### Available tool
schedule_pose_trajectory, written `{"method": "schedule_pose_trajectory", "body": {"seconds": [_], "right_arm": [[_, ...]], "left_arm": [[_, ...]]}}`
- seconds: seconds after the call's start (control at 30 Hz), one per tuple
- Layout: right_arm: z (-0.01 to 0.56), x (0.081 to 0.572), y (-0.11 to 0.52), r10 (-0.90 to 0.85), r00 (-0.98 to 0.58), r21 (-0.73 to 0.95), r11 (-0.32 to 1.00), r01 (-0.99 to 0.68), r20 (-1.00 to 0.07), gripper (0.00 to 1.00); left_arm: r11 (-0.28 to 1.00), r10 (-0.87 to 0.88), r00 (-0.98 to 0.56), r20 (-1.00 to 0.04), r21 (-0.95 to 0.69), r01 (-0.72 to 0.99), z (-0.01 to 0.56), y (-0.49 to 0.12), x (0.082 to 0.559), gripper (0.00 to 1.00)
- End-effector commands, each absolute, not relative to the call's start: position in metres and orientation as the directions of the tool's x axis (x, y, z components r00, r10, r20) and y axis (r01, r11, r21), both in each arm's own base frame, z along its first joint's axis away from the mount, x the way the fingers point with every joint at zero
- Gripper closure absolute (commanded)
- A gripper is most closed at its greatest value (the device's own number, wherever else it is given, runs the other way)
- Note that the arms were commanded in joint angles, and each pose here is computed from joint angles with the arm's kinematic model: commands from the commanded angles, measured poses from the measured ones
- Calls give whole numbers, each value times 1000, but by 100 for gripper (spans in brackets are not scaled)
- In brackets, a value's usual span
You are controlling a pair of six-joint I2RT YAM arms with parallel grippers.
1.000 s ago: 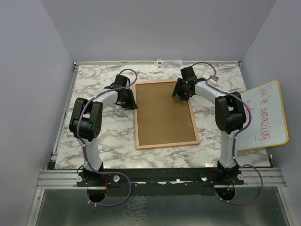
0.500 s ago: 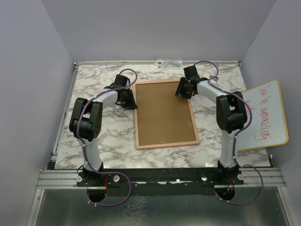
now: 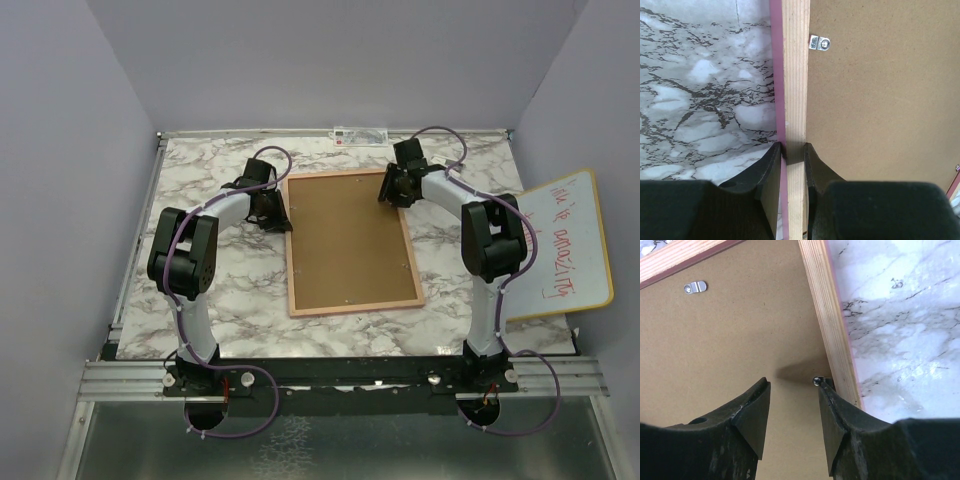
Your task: Put the photo into the frame
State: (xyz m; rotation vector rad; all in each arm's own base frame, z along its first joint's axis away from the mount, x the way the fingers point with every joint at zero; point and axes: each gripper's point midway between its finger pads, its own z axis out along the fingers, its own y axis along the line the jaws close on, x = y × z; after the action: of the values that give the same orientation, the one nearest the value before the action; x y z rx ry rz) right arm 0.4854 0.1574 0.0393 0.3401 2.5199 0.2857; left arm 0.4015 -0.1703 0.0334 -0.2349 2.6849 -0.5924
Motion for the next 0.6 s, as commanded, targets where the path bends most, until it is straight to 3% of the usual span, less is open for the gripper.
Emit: {"method": "schedule_pose_trajectory", "body": {"seconds": [0.0,0.3,0.57], "right_arm": [[18,483,119,204,-816,109,979,172,-541,51],[25,492,138,138,-814,179,983,43,-565,52],[94,486,155,208,-757,314,949,5,-619,51]], "left_arm": [[942,-232,-931,-283,-304,-142,2,-144,389,84],[938,-227,-937,-264,-320,-137,0,-147,388,84],[933,-225,-929,-293,-339,-119,13,-151,396,83]]}}
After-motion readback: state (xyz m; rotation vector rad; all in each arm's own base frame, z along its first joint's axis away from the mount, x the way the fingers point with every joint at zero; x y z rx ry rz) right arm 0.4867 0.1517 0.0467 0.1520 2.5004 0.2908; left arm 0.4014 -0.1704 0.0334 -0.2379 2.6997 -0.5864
